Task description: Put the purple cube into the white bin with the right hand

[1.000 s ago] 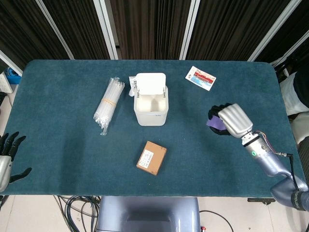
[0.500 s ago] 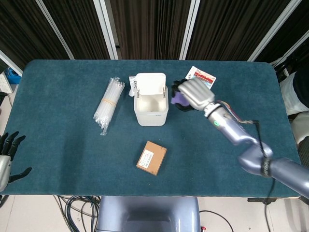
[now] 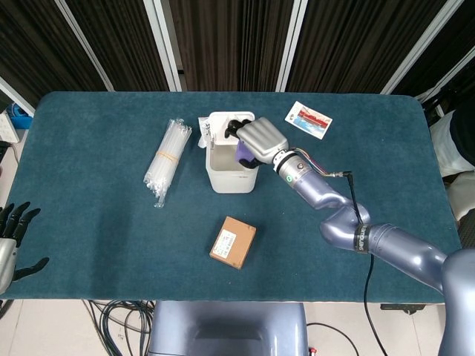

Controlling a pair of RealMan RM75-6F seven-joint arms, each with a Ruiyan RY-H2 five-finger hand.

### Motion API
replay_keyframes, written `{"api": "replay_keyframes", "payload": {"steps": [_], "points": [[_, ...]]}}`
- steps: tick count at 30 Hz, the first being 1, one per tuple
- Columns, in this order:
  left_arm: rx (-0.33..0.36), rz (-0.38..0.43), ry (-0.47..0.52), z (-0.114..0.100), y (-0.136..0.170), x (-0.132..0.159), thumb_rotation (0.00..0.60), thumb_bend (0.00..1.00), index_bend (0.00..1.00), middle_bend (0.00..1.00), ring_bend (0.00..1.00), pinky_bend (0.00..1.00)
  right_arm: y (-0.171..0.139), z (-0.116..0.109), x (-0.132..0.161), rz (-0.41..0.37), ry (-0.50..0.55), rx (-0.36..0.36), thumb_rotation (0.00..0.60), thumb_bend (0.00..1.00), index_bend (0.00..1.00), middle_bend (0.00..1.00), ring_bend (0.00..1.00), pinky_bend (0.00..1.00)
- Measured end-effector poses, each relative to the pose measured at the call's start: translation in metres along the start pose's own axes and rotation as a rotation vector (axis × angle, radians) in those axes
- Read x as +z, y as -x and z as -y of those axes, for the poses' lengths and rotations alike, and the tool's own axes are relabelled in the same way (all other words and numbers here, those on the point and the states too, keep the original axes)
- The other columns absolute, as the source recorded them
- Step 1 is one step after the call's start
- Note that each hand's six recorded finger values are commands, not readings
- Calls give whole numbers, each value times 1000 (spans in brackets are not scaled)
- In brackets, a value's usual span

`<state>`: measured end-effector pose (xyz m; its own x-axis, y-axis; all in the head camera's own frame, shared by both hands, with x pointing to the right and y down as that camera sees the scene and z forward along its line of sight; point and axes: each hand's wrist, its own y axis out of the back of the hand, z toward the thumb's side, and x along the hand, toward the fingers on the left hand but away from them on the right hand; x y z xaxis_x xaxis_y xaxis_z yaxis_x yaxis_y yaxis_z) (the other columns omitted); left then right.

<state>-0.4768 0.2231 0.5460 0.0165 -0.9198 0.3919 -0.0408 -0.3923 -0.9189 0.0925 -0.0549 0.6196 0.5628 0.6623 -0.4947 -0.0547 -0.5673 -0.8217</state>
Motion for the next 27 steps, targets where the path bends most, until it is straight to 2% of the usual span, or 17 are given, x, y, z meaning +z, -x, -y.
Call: {"api": "replay_keyframes", "payload": {"steps": [3,7,14,17,20,23,27], "points": [[0,0,2,0,0,0,600,74,196,154,0,0,1,7,-2,16,22,49,600,0,67,17,144,420],[2,-3,-2,0,0,0,600,74,196,153,0,0,-3,7,-5,36,57,77,600,0,61,28,144,415],[3,-7,-7,0,-1,0,600,74,196,153,0,0,-29,-19,-14,43,93,15,600,7,87,67,153,407],[4,-10,-8,0,-1,0,600,74,196,154,0,0,-58,-31,-24,56,108,-24,600,9,88,82,153,407],[5,-12,-8,0,-1,0,600,74,196,154,0,0,-102,-36,-38,78,137,-51,600,14,89,87,153,407],[7,-14,-10,0,-1,0,600,74,197,154,0,0,-158,-29,-54,121,170,-57,600,35,96,87,151,401],[16,-13,-13,0,-2,1,600,74,194,155,0,0,-239,-4,-92,241,156,-64,600,94,117,87,146,392]]}}
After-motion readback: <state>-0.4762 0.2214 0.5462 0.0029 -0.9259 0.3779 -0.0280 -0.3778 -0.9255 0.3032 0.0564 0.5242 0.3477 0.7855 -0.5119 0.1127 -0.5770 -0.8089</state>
